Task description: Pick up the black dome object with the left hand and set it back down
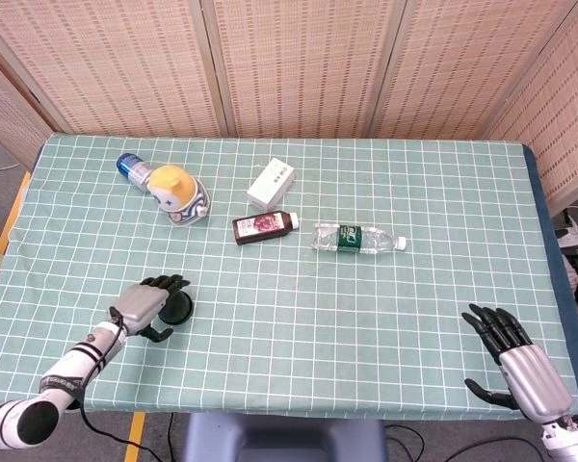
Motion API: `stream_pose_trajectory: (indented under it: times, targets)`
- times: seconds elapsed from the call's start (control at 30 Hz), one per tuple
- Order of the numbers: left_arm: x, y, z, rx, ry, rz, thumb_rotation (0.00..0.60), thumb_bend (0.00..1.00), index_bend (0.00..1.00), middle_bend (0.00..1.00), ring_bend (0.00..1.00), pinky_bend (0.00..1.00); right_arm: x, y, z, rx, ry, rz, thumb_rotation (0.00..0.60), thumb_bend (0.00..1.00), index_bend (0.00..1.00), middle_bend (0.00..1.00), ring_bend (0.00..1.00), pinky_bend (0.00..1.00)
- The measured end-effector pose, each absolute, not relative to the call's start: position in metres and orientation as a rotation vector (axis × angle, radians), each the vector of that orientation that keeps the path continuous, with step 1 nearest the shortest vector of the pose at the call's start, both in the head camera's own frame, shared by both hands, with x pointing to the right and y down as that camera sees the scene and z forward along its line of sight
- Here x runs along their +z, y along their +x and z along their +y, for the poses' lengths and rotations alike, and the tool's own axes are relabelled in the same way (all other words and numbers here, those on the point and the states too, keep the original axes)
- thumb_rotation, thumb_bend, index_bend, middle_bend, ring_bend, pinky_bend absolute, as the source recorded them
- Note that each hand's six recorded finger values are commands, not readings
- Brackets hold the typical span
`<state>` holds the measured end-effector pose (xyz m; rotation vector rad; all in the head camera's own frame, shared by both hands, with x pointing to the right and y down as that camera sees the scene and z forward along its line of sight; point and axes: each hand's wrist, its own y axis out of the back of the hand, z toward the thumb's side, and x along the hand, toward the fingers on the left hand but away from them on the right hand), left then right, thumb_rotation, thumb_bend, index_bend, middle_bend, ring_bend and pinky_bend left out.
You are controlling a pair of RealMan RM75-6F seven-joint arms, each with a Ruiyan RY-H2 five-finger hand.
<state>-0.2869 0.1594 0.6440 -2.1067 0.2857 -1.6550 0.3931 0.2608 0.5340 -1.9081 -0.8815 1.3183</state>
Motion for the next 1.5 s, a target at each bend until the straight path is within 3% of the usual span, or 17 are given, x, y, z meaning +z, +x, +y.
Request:
stream_pose_trajectory:
  times: [1.03, 1.5]
  targets:
    - [0.694, -0.275, 0.146, -1.857, -1.844, 0.027, 0.600, 0.33, 0.00, 0.00, 0.00, 0.25, 0.548, 0.396, 0.255, 1.387, -1.967, -0.875, 0.600, 0.15, 0.00, 0.00, 0.00, 0.00]
    - [0.705, -0.280, 0.146, -1.877, -1.801, -0.048, 0.600, 0.33, 0.03, 0.04, 0.02, 0.23, 0.545, 0.394, 0.255, 1.353, -1.965, -0.897, 0.600, 0.16, 0.00, 0.00, 0.00, 0.00]
